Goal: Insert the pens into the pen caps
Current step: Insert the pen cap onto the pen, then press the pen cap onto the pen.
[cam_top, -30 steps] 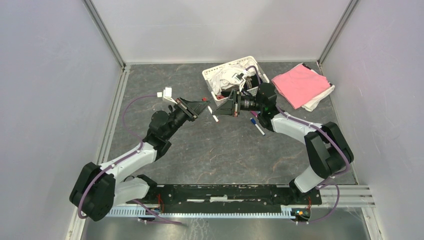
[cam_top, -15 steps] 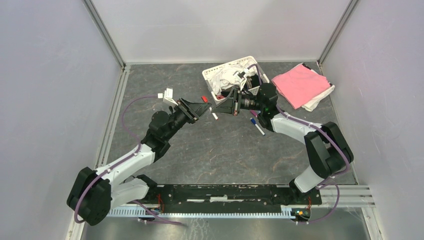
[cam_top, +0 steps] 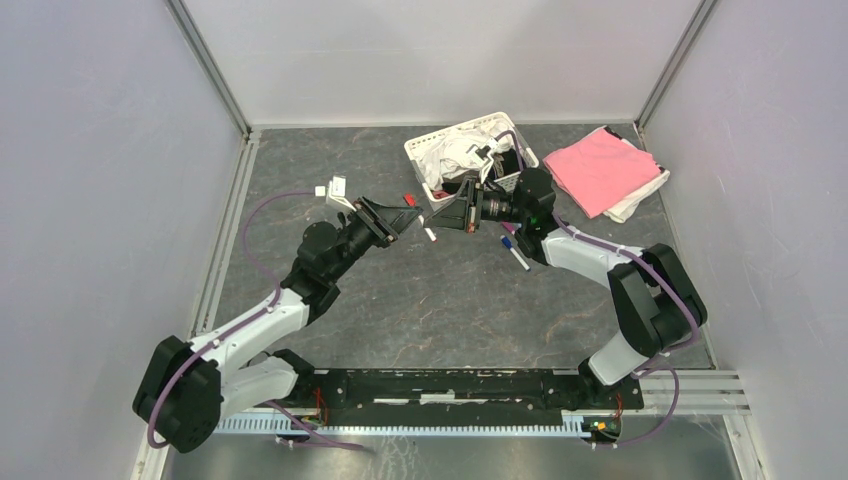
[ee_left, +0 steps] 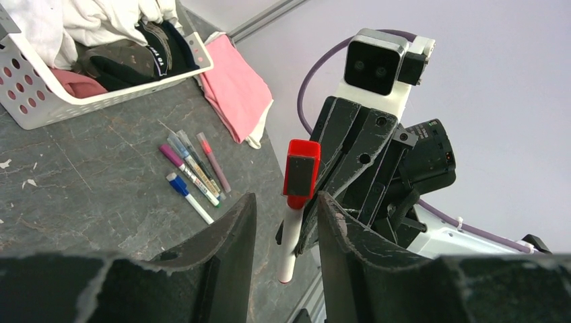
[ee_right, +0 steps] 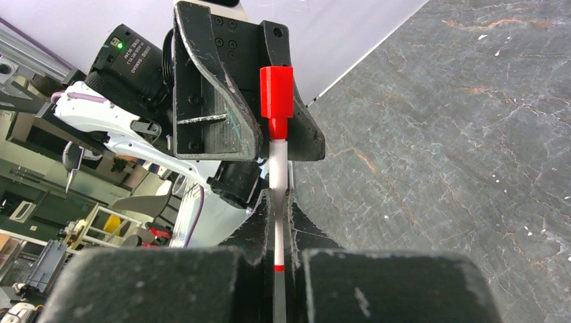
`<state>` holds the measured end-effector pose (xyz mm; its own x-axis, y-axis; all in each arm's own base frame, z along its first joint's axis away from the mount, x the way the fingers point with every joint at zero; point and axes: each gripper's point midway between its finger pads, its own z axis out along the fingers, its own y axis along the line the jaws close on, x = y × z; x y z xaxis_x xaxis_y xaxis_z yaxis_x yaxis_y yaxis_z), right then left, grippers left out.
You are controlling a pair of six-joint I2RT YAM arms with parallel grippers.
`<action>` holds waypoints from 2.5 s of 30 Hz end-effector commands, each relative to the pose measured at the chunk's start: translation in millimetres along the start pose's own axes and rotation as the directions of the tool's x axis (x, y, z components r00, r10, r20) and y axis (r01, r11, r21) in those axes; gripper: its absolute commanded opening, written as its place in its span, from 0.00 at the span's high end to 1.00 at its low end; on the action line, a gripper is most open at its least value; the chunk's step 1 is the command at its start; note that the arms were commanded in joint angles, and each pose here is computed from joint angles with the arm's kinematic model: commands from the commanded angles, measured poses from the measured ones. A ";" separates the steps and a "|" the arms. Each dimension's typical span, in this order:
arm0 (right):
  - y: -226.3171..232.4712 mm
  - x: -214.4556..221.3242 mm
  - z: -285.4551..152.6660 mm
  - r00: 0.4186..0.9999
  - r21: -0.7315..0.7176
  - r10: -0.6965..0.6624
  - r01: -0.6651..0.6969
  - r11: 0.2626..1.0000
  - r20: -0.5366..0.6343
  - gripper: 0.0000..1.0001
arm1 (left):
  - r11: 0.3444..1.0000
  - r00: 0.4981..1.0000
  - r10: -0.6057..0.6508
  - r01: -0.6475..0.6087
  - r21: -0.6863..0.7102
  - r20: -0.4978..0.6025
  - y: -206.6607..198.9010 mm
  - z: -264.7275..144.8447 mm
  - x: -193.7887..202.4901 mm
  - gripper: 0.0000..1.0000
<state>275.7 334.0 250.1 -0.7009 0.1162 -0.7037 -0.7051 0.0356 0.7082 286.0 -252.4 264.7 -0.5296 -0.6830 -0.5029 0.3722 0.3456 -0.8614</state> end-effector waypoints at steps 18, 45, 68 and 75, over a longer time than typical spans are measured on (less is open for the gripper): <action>10.9 -8.0 0.6 0.999 -0.032 -0.036 0.037 0.999 0.030 1.00 | 0.993 0.997 0.067 -0.062 0.102 -0.042 -23.8 11.1 2.7 0.90; 26.9 -5.7 6.9 0.996 -0.073 -0.089 0.088 0.993 -0.011 0.72 | 0.972 0.982 0.188 -0.181 0.149 -0.035 -44.2 15.8 -4.1 0.98; 33.6 -7.9 5.9 0.996 -0.095 -0.089 0.089 0.991 0.004 1.00 | 0.977 0.986 0.155 -0.143 0.158 -0.066 -49.2 9.8 2.8 0.64; 44.1 -10.7 3.9 0.992 -0.129 -0.127 0.127 0.983 0.011 1.00 | 0.975 0.978 0.205 -0.200 0.093 -0.037 -45.8 -10.3 -6.4 0.30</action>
<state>261.2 341.0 256.4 -0.6888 0.0881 -0.7196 -0.7234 -0.0180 0.6902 270.7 -269.8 287.8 -0.5395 -0.5680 -0.6215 0.5039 0.3735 -0.7788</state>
